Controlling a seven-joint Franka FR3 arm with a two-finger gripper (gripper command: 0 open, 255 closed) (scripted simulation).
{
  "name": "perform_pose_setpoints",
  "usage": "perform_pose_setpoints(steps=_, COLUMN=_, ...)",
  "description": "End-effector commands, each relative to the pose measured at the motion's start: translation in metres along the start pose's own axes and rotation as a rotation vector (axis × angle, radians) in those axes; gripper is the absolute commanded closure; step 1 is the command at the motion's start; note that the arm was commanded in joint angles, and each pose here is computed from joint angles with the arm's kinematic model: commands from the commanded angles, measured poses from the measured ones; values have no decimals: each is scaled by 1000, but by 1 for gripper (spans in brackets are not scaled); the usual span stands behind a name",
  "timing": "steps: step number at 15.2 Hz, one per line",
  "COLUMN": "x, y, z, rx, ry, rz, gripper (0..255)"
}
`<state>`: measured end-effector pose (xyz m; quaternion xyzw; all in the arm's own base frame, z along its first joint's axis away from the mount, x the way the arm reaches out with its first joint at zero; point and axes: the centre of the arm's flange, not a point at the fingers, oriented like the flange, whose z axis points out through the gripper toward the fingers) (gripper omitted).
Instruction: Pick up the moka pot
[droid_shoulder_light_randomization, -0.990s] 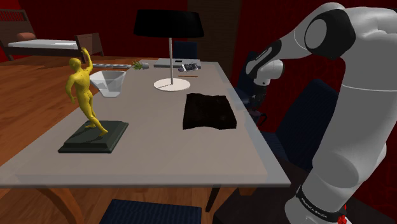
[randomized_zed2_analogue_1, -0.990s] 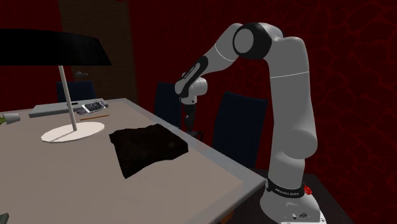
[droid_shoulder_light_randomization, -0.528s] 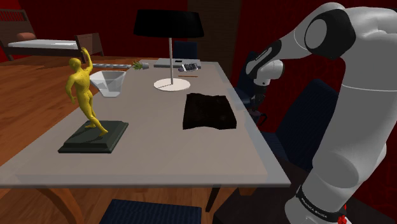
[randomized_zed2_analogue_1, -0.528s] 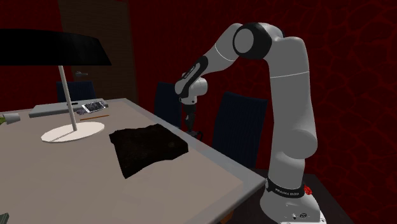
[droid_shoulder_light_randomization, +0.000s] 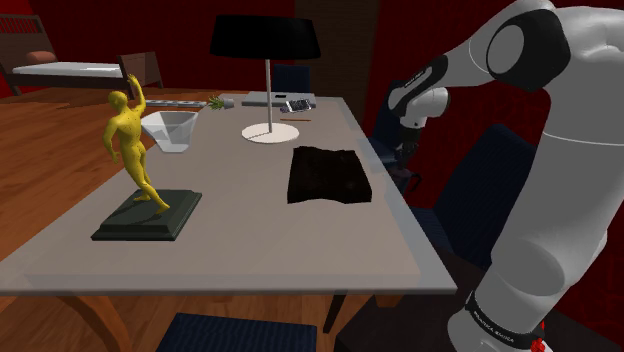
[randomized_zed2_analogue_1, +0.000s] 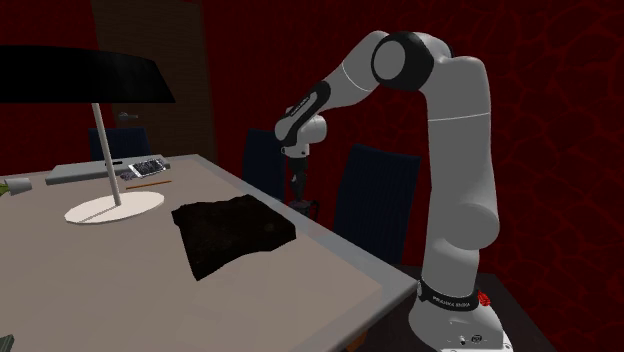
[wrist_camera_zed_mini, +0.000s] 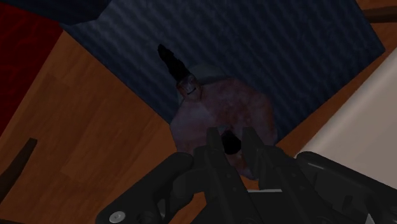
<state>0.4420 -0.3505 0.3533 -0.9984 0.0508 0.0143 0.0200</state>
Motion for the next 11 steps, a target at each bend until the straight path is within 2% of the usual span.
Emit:
perform_pose_setpoints(steps=1, x=-1, y=0, z=-11, rx=0, ry=1, rz=0, gripper=255)
perform_pose_setpoints(steps=9, x=-2, y=-2, z=-53, rx=0, ry=1, rz=0, gripper=255)
perform_pose_setpoints(steps=11, x=-2, y=-2, z=-54, rx=0, ry=1, rz=0, gripper=255)
